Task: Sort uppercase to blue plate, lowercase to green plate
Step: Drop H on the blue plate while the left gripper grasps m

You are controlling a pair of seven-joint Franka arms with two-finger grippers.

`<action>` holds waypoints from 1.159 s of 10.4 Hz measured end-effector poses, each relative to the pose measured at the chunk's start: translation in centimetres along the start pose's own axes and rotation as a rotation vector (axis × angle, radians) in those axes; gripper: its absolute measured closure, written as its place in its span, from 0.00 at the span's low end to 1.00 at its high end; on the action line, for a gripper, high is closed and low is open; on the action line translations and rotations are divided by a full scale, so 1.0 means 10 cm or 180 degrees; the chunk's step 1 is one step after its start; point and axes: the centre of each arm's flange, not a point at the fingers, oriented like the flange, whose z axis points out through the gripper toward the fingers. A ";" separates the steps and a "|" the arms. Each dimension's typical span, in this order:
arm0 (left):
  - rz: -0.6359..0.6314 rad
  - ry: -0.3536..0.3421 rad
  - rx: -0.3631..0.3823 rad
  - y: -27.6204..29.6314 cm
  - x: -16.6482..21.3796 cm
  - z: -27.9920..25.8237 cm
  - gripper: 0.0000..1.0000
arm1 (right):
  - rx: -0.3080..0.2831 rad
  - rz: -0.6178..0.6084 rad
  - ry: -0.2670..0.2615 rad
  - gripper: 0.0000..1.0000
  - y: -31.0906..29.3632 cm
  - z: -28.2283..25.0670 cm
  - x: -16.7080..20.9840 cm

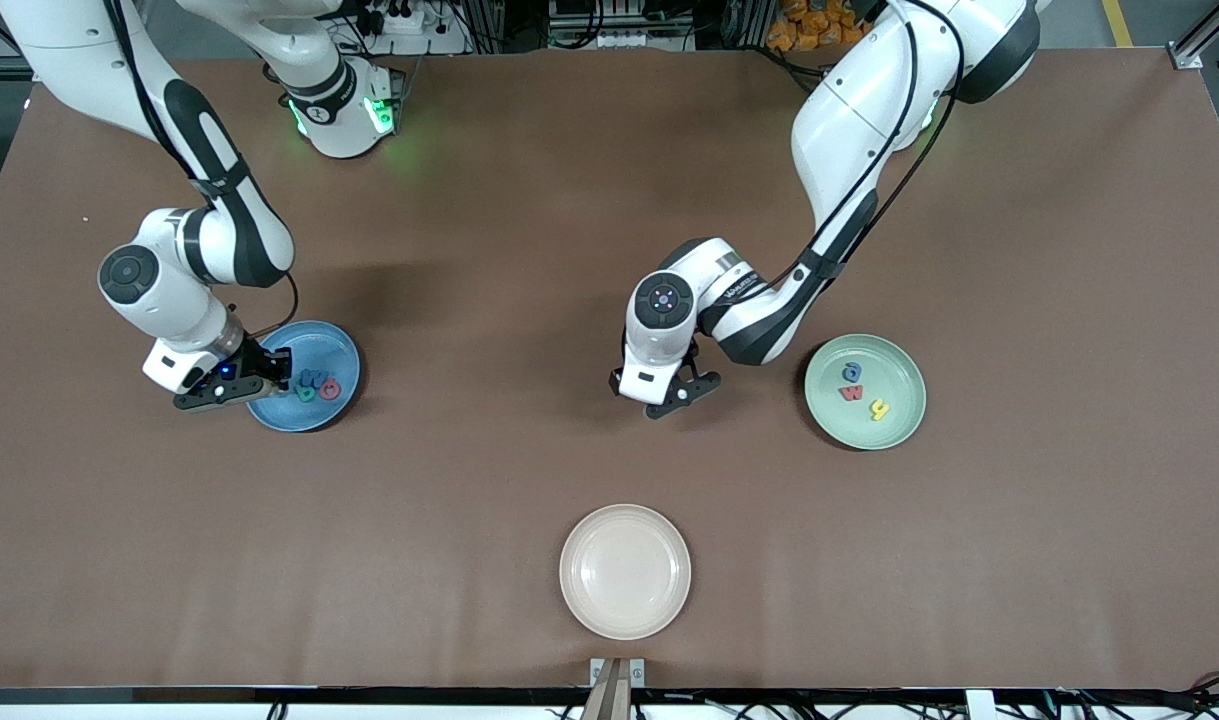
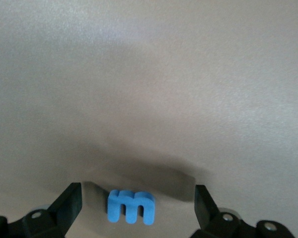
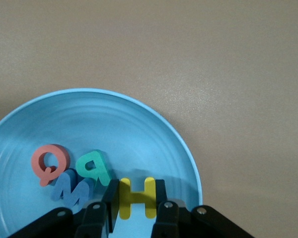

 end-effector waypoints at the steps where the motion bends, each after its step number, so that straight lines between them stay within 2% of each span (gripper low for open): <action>1: -0.0002 0.0004 -0.0012 0.00 0.01 -0.01 0.00 | 0.0008 0.0019 0.0002 0.65 0.00 0.00 0.00; 3: 0.0018 0.0021 -0.0008 0.00 0.01 -0.01 0.00 | 0.0084 0.0179 0.0023 0.43 0.00 0.00 0.00; 4: 0.0035 0.0032 0.0004 -0.01 0.00 0.01 0.00 | 0.0143 0.0270 0.0026 0.27 -0.03 -0.01 0.01; 6: 0.0046 0.0028 0.0026 -0.03 -0.02 0.04 0.00 | 0.0272 0.0396 0.0006 0.24 -0.15 -0.24 0.14; 8: 0.0050 0.0023 0.0040 -0.04 -0.03 0.06 0.00 | 0.0318 0.0471 0.0125 0.22 -0.33 -0.68 0.34; 9: 0.0051 0.0023 0.0041 -0.04 -0.03 0.06 0.00 | 0.0354 0.0454 0.0118 0.21 -0.36 -0.89 0.42; 11: 0.0053 0.0025 0.0029 -0.03 -0.03 0.05 0.12 | 0.0439 0.0406 0.0009 0.17 -0.30 -1.40 0.63; 12: 0.0059 0.0031 0.0004 -0.02 -0.04 0.02 0.26 | 0.0418 0.0354 0.0030 0.09 -0.26 -1.68 0.76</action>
